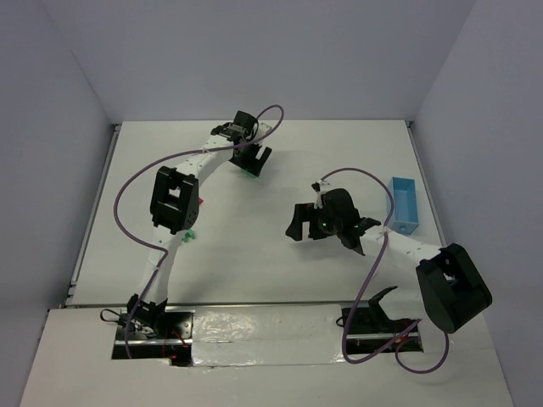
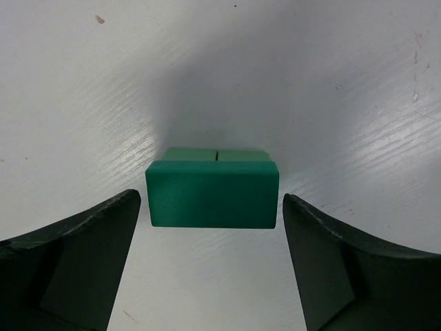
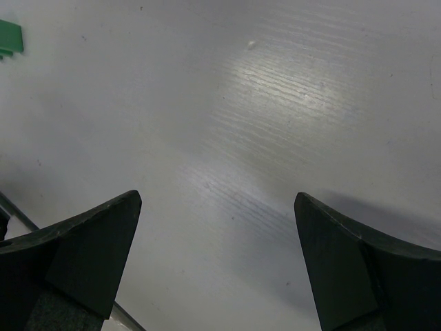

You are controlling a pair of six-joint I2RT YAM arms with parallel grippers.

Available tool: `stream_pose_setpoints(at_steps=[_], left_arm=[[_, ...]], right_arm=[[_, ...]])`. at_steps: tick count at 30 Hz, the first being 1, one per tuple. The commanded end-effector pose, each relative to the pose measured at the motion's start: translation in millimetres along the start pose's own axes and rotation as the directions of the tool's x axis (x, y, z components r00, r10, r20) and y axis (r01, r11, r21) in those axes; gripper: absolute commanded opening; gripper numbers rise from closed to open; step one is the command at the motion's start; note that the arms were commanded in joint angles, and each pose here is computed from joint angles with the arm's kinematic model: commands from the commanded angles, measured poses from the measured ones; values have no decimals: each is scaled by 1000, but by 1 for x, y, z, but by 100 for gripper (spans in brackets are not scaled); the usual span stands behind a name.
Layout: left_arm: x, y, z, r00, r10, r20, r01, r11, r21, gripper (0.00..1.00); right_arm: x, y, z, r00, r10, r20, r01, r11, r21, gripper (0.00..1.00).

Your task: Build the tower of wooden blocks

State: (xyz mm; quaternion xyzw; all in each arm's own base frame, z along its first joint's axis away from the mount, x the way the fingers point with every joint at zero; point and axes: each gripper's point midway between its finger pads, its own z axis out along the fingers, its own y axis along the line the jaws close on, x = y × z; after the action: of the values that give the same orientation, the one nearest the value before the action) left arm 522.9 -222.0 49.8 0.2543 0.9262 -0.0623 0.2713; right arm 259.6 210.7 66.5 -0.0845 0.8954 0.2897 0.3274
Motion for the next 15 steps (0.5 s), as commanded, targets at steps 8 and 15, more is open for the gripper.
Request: stream_pose_setpoints(at_steps=[8, 15], left_arm=[[-45, 2, -50, 990, -25, 140, 30, 999, -29, 100], [-77, 14, -118, 955, -126, 267, 158, 982, -102, 99]], right_arm=[[-17, 11, 0, 999, -36, 35, 37, 999, -24, 100], [-21, 11, -2, 998, -38, 57, 39, 999, -16, 100]])
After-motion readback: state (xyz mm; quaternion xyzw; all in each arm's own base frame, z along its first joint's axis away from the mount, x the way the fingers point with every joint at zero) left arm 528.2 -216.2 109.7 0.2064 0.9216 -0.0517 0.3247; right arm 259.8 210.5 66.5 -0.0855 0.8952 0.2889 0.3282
